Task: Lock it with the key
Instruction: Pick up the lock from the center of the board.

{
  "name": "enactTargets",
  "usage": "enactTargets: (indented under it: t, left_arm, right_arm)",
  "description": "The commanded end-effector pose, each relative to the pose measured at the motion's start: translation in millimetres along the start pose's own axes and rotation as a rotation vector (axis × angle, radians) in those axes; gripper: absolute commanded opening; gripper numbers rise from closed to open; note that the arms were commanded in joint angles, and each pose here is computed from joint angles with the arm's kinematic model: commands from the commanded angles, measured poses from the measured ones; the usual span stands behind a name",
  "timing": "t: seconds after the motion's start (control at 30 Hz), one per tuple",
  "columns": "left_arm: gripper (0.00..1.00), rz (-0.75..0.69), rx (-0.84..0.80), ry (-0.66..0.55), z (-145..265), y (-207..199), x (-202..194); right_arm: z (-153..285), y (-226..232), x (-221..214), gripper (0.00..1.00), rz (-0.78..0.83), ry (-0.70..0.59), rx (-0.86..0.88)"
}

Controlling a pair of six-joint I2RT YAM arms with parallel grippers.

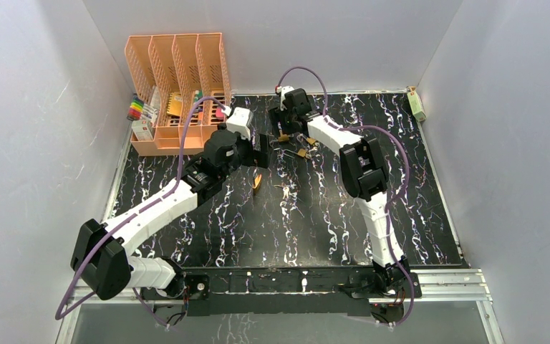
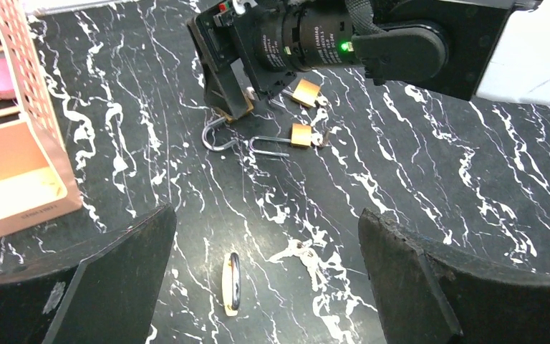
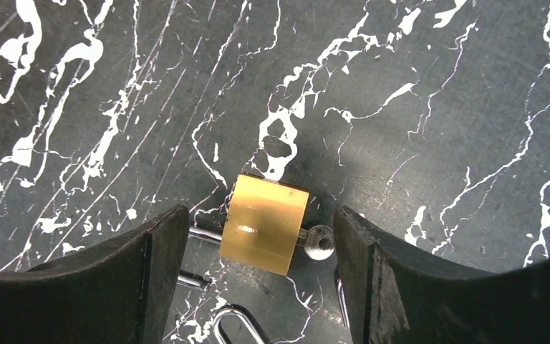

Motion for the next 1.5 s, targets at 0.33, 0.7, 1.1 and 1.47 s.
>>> enactTargets:
  t: [0.33,0.7,1.1,1.47]
  left_arm:
    - [0.98,0.196,0.021,0.077,14,-3,-9]
    - [0.98,0.296,0.098,0.196,24,-7,-10]
    - [0.98,0.215,0.068,0.145,23,-6,-1]
    - [0.98,0.142,-0.036,0.094,12,-12,9]
  right_arm:
    - [-7,1,-6,0.66,-0.02,0.017,-0.002]
    - [-13,6,-40,0.58,0.076,0.1,-0.066]
    - [-25,19,-74,0.56,0.144,0.203,-0.162]
    - [3,26,-56,0.0,0.046,0.144,-0.09]
Point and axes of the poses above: each gripper's point midway between its finger pads, its own z axis back along the fingers, its own y axis along the line the jaws close on, x = y × z, the point moved 5 cm from there along z, back along the fingers, and after that the axes turned 13 degrees about z, right-handed, at the moved point
